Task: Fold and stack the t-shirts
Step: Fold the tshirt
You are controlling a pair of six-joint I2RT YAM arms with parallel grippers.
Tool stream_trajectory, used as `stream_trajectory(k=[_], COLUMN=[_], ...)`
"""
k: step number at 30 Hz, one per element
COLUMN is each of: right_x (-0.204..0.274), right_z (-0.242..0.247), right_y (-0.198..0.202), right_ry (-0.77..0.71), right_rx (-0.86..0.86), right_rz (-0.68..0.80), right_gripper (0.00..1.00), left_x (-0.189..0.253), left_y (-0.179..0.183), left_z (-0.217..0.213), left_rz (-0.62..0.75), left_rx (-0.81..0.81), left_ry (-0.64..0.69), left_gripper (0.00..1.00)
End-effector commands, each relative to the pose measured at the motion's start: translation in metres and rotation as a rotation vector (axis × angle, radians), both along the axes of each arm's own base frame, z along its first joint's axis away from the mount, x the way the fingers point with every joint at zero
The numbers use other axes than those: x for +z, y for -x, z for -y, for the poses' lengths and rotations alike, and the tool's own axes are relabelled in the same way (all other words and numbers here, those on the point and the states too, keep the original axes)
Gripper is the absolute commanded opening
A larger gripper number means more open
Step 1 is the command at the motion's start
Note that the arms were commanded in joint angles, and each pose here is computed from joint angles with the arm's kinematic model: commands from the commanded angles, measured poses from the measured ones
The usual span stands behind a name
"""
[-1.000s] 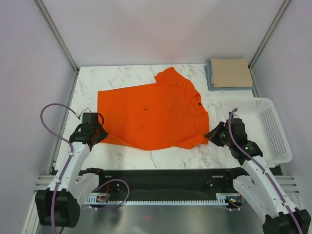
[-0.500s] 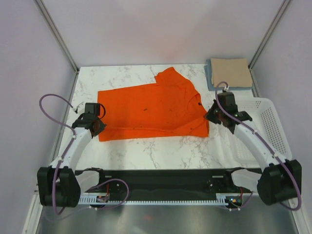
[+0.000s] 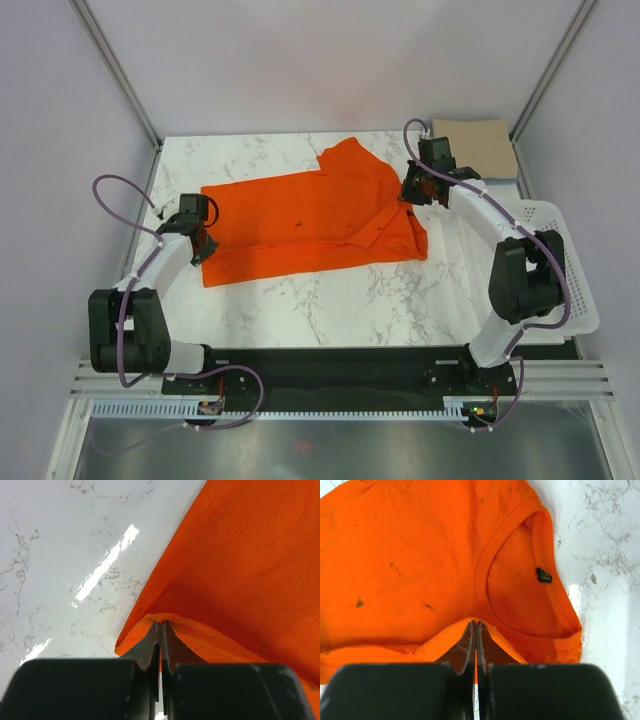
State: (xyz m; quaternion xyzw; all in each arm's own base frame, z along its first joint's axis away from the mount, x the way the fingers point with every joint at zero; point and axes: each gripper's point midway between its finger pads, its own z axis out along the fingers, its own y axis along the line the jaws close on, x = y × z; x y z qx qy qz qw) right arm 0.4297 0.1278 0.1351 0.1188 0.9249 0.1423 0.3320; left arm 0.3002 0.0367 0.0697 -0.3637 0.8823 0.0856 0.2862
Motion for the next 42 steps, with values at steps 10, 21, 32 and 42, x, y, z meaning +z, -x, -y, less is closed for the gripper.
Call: stream_trajectory(k=[10,21,32,42], right_x=[0.013,0.005,-0.004,-0.009], right_z=[-0.016,-0.024,-0.04,-0.037], right_y=[-0.037,-0.052,-0.054,-0.066], right_ry=[0.073,0.124,0.117,0.171], right_rx=[0.204,0.298,0.34,0.308], right_rz=[0.072,0.058,0.038,0.042], right_gripper=[0.0,0.0,0.0,0.0], left_x=[-0.002,-0.009,-0.005,-0.022], left_y=[-0.016,-0.02,-0.036,-0.034], left_z=[-0.018,-0.028,-0.027,-0.026], left_rz=[-0.004,-0.025,-0.012,-0.068], left_rx=[0.034,0.061,0.014,0.002], left_ry=[-0.091,-0.095,-0.095,-0.081], left_gripper=[0.02,0.02,0.05,0.08])
